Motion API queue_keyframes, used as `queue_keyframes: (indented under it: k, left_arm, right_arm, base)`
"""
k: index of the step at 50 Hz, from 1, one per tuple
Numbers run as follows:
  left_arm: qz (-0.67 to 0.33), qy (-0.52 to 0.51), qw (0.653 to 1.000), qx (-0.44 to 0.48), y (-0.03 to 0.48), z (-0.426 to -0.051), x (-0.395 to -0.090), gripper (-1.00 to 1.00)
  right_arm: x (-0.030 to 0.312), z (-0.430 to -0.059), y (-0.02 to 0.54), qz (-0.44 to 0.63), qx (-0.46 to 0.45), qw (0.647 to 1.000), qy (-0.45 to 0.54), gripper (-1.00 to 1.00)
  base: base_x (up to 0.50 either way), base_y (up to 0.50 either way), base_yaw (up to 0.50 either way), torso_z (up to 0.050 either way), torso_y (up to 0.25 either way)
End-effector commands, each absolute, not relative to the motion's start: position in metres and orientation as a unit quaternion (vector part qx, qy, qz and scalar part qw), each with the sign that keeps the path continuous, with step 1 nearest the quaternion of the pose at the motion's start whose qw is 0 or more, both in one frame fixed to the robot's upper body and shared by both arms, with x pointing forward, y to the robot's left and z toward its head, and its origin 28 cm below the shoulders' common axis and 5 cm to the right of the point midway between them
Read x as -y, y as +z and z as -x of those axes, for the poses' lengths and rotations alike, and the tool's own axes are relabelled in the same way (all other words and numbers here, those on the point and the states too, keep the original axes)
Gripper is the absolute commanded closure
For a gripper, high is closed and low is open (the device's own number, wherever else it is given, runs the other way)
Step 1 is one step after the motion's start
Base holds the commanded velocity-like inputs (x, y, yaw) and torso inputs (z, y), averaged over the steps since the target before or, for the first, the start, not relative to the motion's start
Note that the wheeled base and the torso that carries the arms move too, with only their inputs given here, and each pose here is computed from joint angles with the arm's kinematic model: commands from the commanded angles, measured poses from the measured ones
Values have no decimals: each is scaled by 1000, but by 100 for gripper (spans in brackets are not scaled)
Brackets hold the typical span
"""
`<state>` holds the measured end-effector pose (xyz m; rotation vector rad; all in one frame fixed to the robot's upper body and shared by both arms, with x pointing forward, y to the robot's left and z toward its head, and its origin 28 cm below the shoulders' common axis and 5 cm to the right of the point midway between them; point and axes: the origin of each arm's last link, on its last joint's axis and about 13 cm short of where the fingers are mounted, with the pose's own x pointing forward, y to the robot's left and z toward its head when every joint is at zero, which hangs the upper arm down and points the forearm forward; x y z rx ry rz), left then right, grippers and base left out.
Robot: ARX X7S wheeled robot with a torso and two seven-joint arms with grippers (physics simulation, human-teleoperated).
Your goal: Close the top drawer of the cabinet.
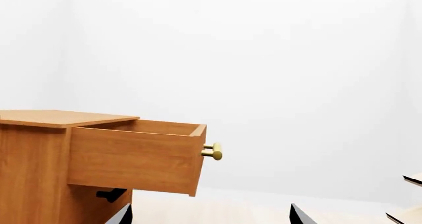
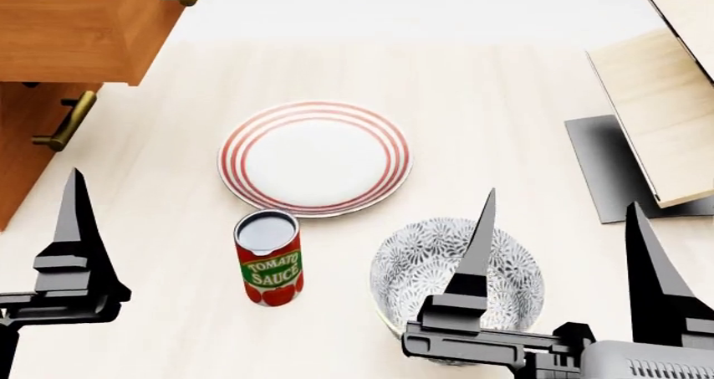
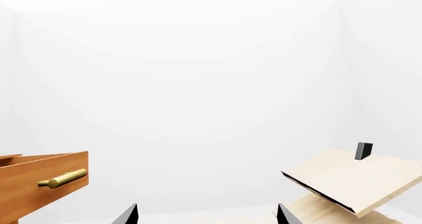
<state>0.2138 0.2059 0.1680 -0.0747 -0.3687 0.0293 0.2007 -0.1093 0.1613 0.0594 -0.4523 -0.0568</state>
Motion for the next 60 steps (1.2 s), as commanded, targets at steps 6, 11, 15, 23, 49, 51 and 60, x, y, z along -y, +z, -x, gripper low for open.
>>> queue_keyframes:
  k: [6, 11, 15, 23, 49, 51, 60]
  left_arm:
    - [4, -4, 982, 188, 160, -214, -199, -100]
    - [2, -7, 982, 187, 161, -213, -199, -100]
    - [-13, -22, 981, 193, 160, -211, -196, -100]
    - [-20, -35, 981, 188, 156, -211, -195, -100]
    - [-53, -116, 972, 196, 154, -200, -188, -100]
    - [-56, -121, 972, 194, 152, -201, -187, -100]
    - [-55, -125, 972, 192, 158, -207, -183, -100]
  right_arm:
    - [109, -202, 163, -37, 222, 974, -23, -100]
    - [109, -201, 164, -37, 225, 973, -23, -100]
    - [109, -202, 163, -39, 223, 974, -24, -100]
    - [109, -202, 164, -38, 227, 973, -20, -100]
    - [110, -205, 166, -53, 221, 974, -21, -100]
    - [110, -205, 165, -53, 220, 974, -21, -100]
    - [110, -205, 164, -54, 220, 974, -21, -100]
  base:
    - [477, 0, 0, 0, 0]
    - [436, 0, 0, 0, 0]
    - [469, 0, 0, 0, 0]
    - [467, 0, 0, 0, 0]
    - [274, 0, 0, 0, 1]
    - [0, 0, 0, 0, 0]
    - [0, 0, 0, 0, 0]
